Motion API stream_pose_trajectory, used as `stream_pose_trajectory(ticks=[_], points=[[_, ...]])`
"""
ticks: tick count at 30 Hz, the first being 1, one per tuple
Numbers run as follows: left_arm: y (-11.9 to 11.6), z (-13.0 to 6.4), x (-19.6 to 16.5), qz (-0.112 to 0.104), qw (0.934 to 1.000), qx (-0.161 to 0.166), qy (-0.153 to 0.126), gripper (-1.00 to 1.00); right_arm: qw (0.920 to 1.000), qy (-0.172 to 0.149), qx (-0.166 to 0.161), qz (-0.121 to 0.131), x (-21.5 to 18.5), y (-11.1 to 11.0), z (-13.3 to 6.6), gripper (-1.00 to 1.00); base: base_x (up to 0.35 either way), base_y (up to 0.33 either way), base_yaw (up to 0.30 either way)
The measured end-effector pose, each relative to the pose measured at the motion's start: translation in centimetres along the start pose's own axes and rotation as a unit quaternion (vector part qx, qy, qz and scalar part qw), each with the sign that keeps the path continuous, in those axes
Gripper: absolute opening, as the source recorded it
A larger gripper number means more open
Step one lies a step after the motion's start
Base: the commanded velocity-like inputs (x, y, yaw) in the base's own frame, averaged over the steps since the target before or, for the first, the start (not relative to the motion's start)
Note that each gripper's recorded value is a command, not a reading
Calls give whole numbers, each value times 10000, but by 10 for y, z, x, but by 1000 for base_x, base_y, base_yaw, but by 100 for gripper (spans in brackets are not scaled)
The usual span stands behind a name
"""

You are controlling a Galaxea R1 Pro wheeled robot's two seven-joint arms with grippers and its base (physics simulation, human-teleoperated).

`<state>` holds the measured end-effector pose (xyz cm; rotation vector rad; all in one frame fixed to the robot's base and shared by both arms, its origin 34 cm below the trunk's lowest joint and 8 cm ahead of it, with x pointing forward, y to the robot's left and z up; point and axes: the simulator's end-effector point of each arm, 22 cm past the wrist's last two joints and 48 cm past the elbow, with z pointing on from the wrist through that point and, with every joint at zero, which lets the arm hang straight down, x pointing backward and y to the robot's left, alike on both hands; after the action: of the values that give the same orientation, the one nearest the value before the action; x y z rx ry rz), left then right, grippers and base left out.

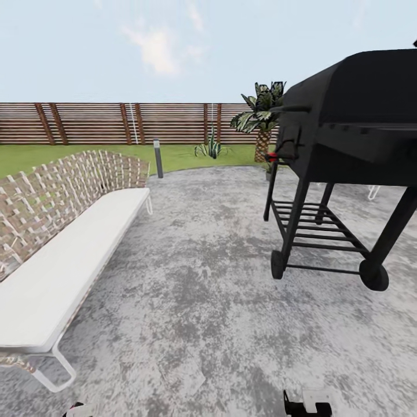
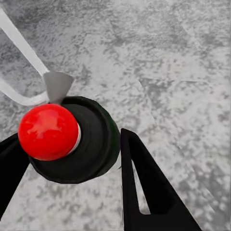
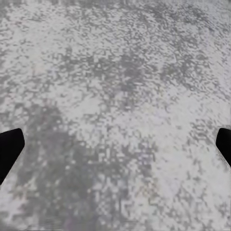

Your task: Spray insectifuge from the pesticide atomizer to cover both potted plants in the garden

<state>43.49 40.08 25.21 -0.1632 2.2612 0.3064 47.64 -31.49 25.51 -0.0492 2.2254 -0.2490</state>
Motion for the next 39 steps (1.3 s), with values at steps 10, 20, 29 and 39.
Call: stream_pose_trajectory(ticks=[10,20,29,39], points=[[0,0,0,0,10000,0,0,-100,10000,3,13,-3,0,-1,0,100,338,0,0],[0,0,0,0,10000,-6,4,-100,10000,1,14,-3,0,-1,0,100,337,27,0],[0,0,0,0,10000,-2,1,-100,10000,2,14,-4,0,-1,0,100,327,140,0],[0,0,0,0,10000,0,0,-100,10000,2,15,-3,0,-1,0,100,329,94,0]])
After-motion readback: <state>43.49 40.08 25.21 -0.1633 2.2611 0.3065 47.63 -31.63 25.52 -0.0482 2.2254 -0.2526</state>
